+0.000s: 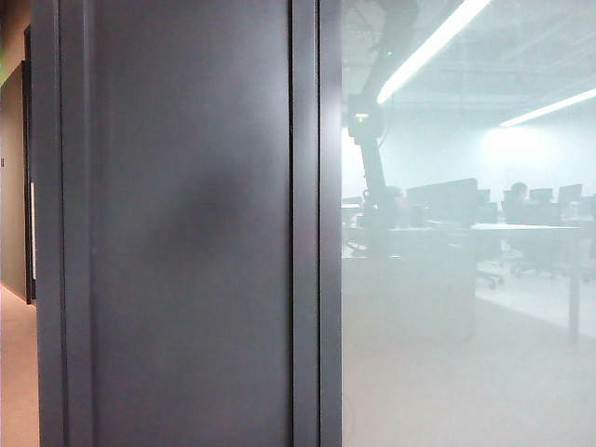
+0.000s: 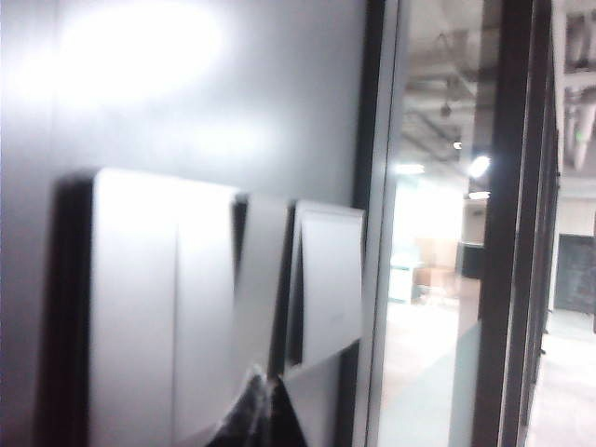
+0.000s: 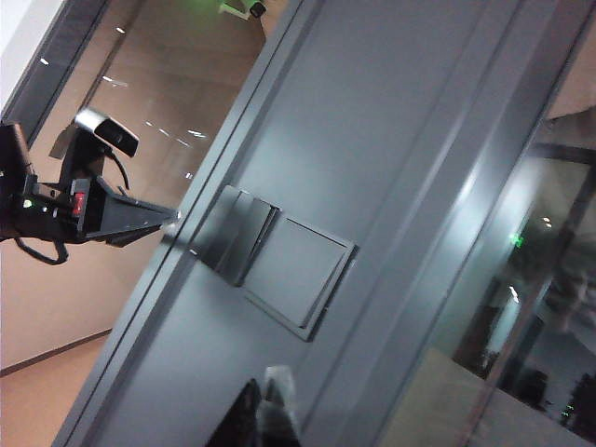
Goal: Raise the arm to find the leftmost switch on the wall and turn on the lights.
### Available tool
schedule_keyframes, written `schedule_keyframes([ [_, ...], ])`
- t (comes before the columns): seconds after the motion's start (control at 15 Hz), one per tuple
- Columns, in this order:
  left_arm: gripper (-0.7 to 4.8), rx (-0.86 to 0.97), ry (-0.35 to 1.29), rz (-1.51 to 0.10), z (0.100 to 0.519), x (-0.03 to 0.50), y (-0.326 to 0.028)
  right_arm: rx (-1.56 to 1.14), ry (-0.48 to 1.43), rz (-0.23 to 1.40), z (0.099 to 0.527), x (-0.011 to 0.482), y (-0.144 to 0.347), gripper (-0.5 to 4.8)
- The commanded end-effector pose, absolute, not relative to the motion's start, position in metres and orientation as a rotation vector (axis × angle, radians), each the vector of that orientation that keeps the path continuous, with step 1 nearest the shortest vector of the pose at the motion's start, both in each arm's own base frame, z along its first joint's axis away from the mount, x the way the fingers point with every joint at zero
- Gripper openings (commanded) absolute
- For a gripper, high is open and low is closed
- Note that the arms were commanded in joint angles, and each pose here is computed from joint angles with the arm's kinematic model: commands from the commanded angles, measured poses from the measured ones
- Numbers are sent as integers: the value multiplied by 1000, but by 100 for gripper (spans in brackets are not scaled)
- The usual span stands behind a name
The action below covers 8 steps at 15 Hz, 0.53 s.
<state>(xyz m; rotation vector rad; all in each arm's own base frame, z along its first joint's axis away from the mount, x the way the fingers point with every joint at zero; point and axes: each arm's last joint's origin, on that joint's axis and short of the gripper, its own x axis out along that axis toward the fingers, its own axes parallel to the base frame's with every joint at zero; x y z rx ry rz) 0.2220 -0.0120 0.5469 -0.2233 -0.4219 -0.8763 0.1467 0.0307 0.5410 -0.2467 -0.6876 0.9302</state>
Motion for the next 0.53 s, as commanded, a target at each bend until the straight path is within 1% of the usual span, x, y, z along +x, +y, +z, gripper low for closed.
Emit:
schedule_keyframes([
  [0.07,-5,-269,-367,-885,544,223,-23,-241,-695,935,543,144,31,-1],
  [0.2,-6,-243,-378,-806,540,226,-36,-237,-688,936,542,147,31,-1],
  [0.33,-5,-260,-367,-815,538,223,-56,-233,-678,936,541,147,31,-1],
  [0.53,-6,-236,-386,-612,541,203,-65,-225,-661,937,540,151,31,-1],
])
